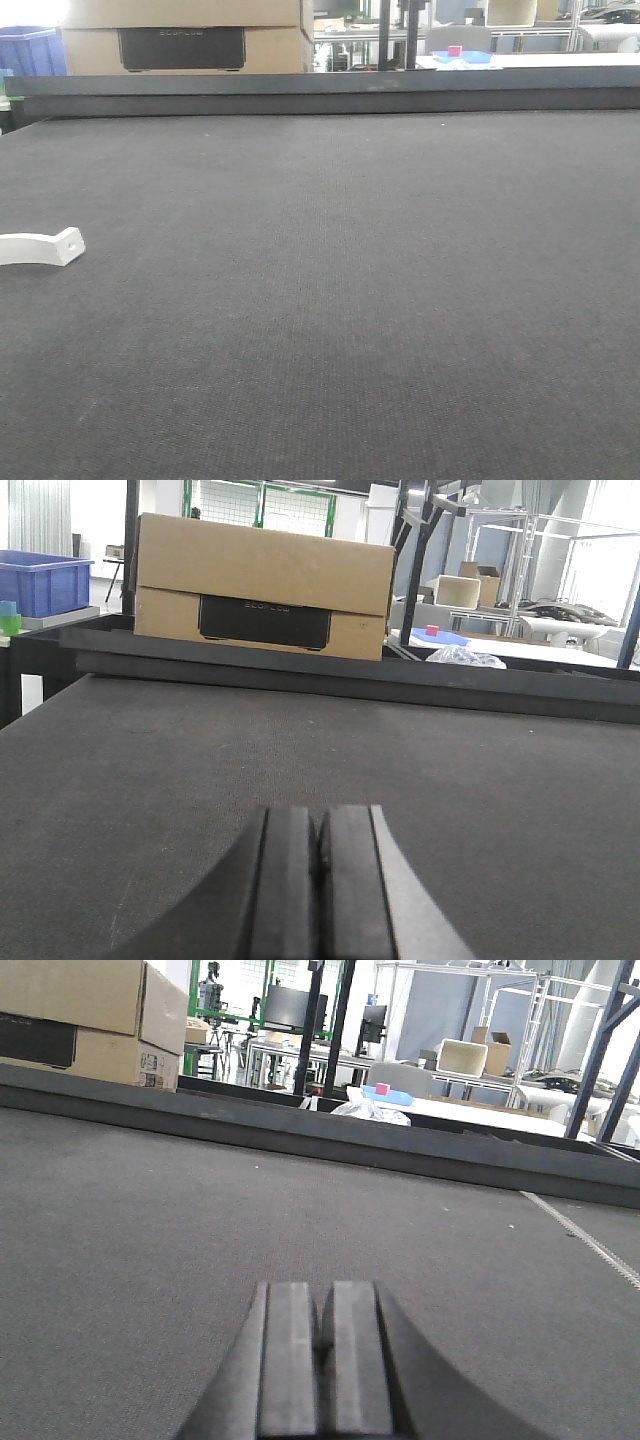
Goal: Grab PVC pipe and place in blue bin
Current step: 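Move both open grippers down toward the white curved PVC pipe piece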
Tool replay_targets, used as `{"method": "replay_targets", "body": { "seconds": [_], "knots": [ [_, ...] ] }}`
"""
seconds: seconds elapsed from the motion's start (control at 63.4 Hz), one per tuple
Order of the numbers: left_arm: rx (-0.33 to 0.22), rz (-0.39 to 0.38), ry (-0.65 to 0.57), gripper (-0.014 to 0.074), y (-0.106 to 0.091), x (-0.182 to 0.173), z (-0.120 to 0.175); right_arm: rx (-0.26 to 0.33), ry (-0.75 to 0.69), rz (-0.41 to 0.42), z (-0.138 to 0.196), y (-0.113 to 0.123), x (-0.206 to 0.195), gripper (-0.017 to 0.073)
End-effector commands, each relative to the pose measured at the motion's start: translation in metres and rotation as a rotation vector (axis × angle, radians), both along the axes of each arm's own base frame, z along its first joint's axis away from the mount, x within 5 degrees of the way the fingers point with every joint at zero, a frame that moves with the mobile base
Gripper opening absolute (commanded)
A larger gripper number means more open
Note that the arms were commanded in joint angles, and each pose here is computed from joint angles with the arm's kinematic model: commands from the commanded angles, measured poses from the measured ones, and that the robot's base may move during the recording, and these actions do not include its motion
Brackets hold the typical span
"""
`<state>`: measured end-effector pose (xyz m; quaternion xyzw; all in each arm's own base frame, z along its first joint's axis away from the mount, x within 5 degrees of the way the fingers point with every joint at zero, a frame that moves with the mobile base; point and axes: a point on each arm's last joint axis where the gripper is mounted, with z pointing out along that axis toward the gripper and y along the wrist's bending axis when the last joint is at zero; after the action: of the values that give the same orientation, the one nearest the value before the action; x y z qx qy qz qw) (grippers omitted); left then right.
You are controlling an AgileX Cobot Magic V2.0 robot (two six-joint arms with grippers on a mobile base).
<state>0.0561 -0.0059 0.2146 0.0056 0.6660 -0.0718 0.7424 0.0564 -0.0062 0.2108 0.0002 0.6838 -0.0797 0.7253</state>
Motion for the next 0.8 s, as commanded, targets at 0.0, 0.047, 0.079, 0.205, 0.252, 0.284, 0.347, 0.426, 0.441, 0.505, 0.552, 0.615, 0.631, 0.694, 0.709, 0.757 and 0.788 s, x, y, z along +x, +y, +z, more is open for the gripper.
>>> {"method": "replay_targets", "body": {
  "seconds": [0.0,0.047,0.079,0.205,0.252,0.284,0.347,0.426,0.441,0.505,0.552,0.615,0.631,0.694,0.709,0.757,0.788],
  "knots": [
    [0.002,0.004,-0.024,-0.0111,0.0,-0.001,0.003,-0.005,-0.029,0.002,0.003,0.0,-0.001,-0.0168],
    [0.002,0.004,-0.024,-0.0111,0.0,-0.001,0.003,-0.005,-0.029,0.002,0.003,0.0,-0.001,-0.0168],
    [0.002,0.004,-0.024,-0.0111,0.0,-0.001,0.003,-0.005,-0.029,0.002,0.003,0.0,-0.001,-0.0168],
    [0.002,0.004,-0.024,-0.0111,0.0,-0.001,0.003,-0.005,-0.029,0.002,0.003,0.0,-0.001,-0.0168],
    [0.002,0.004,-0.024,-0.0111,0.0,-0.001,0.003,-0.005,-0.029,0.002,0.003,0.0,-0.001,-0.0168],
    [0.002,0.004,-0.024,-0.0111,0.0,-0.001,0.003,-0.005,-0.029,0.002,0.003,0.0,-0.001,-0.0168],
    [0.002,0.004,-0.024,-0.0111,0.0,-0.001,0.003,-0.005,-0.029,0.002,0.003,0.0,-0.001,-0.0168],
    [0.002,0.004,-0.024,-0.0111,0.0,-0.001,0.003,-0.005,-0.029,0.002,0.003,0.0,-0.001,-0.0168],
    [0.002,0.004,-0.024,-0.0111,0.0,-0.001,0.003,-0.005,-0.029,0.002,0.003,0.0,-0.001,-0.0168],
    [0.002,0.004,-0.024,-0.0111,0.0,-0.001,0.003,-0.005,-0.029,0.002,0.003,0.0,-0.001,-0.0168],
    [0.002,0.004,-0.024,-0.0111,0.0,-0.001,0.003,-0.005,-0.031,0.002,0.003,0.0,-0.001,-0.0168],
    [0.002,0.004,-0.024,-0.0111,0.0,-0.001,0.003,-0.011,-0.053,0.0,0.005,0.0,-0.001,-0.0168],
    [0.002,0.004,-0.024,-0.0111,0.0,-0.001,0.003,-0.012,-0.061,-0.001,0.006,0.0,-0.001,-0.0168],
    [0.001,0.004,-0.033,-0.0111,0.0,-0.001,0.004,-0.018,-0.073,-0.002,0.007,0.0,-0.001,-0.0168],
    [0.001,0.004,-0.033,-0.0111,0.0,-0.001,0.004,-0.018,-0.079,-0.002,0.008,0.0,-0.001,-0.0168],
    [0.001,0.004,-0.033,-0.0111,0.0,-0.001,0.004,-0.022,-0.111,-0.004,0.011,0.0,-0.002,-0.0168],
    [0.001,0.004,-0.036,-0.0111,0.0,-0.001,0.004,-0.021,-0.162,-0.007,0.015,0.0,-0.003,-0.0168]
  ]
}}
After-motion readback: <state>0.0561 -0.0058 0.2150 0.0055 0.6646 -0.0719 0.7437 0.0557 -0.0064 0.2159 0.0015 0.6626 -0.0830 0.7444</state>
